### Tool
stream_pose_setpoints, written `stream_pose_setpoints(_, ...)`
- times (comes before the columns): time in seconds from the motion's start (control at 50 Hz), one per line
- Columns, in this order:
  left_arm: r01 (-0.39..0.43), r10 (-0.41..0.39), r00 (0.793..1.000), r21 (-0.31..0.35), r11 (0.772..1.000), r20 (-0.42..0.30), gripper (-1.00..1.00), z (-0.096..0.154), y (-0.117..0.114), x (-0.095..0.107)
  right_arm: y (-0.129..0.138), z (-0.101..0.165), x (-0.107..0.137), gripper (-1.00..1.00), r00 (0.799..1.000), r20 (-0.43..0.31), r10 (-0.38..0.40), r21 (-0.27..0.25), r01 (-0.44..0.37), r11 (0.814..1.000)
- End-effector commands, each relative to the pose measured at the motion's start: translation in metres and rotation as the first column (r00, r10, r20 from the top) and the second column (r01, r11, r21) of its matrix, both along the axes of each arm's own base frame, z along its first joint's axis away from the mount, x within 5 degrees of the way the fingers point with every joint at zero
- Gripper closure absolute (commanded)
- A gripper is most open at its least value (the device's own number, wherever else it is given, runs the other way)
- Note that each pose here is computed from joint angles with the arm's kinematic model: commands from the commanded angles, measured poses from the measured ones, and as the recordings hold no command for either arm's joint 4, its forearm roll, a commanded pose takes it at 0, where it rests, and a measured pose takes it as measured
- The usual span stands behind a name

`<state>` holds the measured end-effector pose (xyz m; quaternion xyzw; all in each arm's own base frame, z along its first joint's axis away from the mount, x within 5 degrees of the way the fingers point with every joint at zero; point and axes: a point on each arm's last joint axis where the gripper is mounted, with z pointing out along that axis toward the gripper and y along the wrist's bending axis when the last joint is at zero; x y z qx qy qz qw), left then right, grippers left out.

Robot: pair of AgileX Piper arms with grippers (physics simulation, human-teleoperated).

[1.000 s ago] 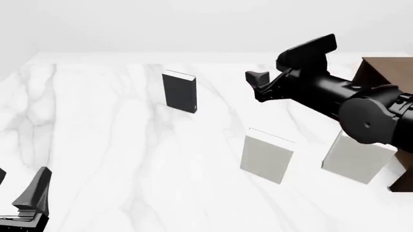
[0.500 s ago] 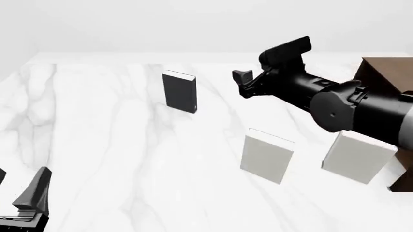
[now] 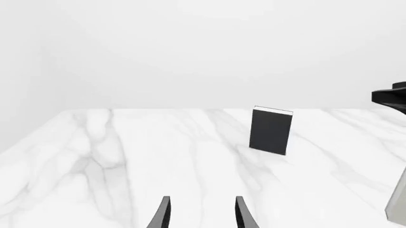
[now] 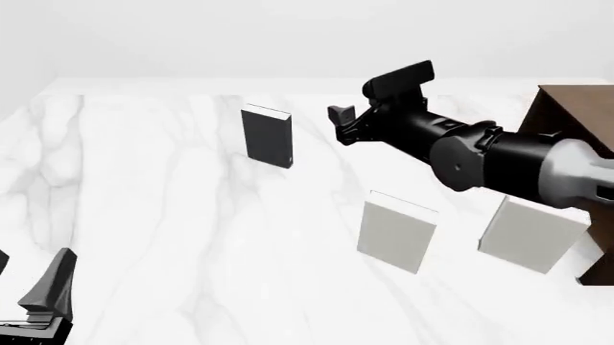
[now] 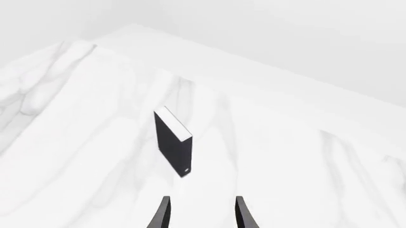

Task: Pick up the book on the left and place it on top of the shelf.

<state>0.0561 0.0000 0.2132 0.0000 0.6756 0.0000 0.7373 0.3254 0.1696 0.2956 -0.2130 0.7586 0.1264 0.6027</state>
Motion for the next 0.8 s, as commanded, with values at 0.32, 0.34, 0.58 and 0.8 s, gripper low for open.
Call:
stream_pose_setpoints(0.32, 0.000, 0.000, 1.000, 0.000, 1.000, 0.000, -1.00, 0.000, 0.000, 0.000, 0.024, -0.017, 0.022, -1.00, 1.000, -0.010, 0.026, 0.005, -0.026, 1.000)
stream_pose_setpoints(0.34, 0.000, 0.000, 1.000, 0.000, 1.000, 0.000, -1.00, 0.000, 0.000, 0.000, 0.026, -0.019, 0.025, -1.00, 1.000, -0.010, 0.028, 0.006, -0.028, 1.000)
stream_pose_setpoints(0.58, 0.000, 0.000, 1.000, 0.000, 1.000, 0.000, -1.00, 0.000, 0.000, 0.000, 0.034, -0.022, 0.036, -1.00, 1.000, -0.003, 0.030, 0.014, -0.030, 0.999)
stream_pose_setpoints(0.8, 0.000, 0.000, 1.000, 0.000, 1.000, 0.000, -1.00, 0.000, 0.000, 0.000, 0.043, -0.027, 0.045, -1.00, 0.999, -0.009, 0.039, 0.007, -0.038, 0.999)
